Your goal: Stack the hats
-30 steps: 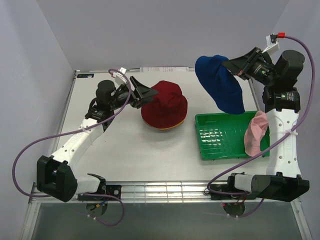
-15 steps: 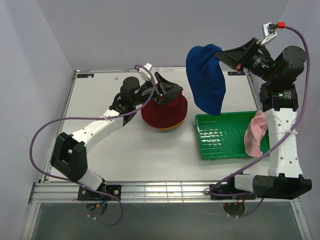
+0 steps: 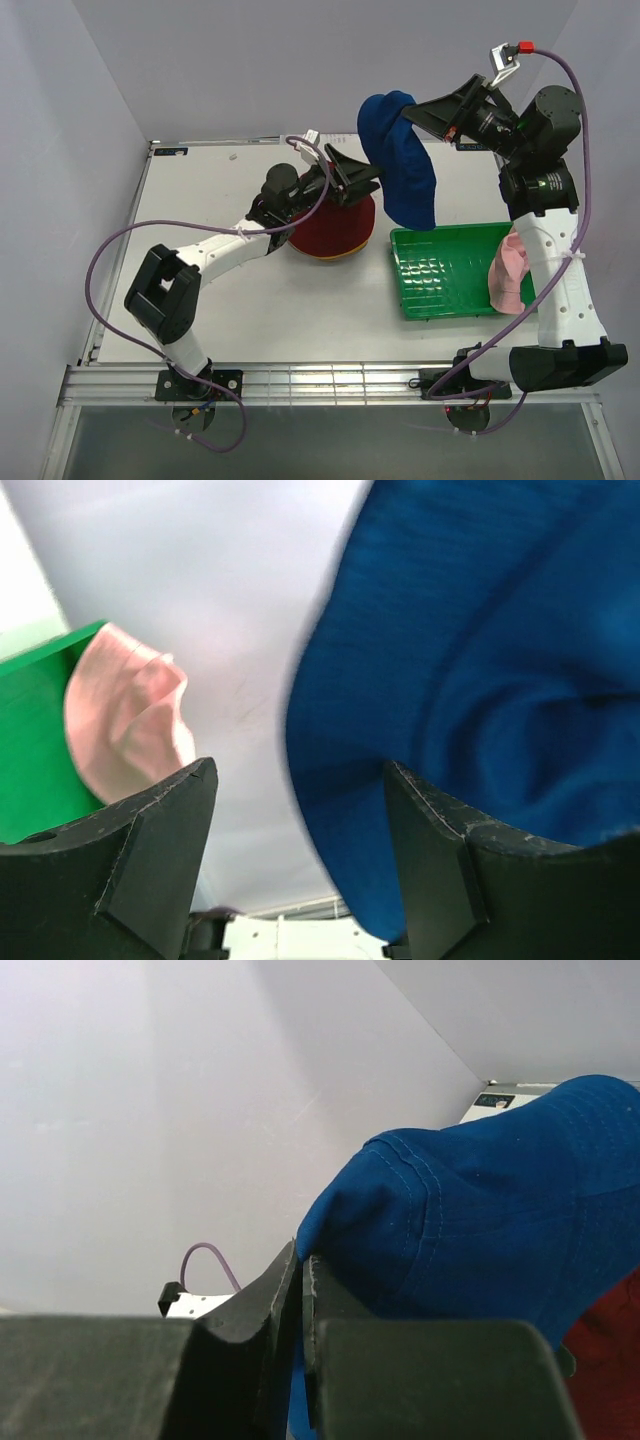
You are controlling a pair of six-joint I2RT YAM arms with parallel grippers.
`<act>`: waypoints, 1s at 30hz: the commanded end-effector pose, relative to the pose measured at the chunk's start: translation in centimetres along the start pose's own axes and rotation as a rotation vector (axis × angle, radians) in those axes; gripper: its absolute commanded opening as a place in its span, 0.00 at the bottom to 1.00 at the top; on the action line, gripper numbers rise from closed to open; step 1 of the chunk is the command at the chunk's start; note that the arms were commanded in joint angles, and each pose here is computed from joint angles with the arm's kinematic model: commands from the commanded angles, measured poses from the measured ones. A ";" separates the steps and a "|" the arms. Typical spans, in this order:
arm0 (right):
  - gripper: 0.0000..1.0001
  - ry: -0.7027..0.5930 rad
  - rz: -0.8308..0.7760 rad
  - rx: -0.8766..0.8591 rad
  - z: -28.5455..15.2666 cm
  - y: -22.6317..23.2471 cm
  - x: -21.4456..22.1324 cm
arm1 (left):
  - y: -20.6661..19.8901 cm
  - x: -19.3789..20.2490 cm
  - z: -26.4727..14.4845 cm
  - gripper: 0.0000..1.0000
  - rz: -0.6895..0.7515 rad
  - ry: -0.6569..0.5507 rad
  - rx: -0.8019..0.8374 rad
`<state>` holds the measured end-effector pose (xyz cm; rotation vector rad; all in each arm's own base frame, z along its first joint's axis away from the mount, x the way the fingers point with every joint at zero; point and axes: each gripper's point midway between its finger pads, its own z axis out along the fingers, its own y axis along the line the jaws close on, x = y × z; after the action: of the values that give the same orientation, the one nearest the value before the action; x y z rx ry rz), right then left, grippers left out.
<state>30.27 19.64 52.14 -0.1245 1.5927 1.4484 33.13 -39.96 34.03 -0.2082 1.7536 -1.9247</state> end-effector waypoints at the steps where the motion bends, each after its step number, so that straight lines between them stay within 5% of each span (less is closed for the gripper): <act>1: 0.08 -0.039 -0.073 -0.040 -0.1 2.4 -1.2 | -5.3 -1.1 -0.8 0.77 0.028 -0.076 0.168; 13: 0.08 -0.039 -0.078 -0.006 -0.1 1.5 -0.7 | -7.0 -1.1 -2.2 0.72 0.065 -0.109 0.195; 30: 0.08 -0.029 -0.110 0.114 -0.2 -2.1 0.2 | -7.3 -1.6 -3.4 0.31 0.140 -0.152 0.130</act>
<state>31.94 19.17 49.92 -0.0841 1.6487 1.3150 32.11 -37.36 37.57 -0.2225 1.5823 -1.8931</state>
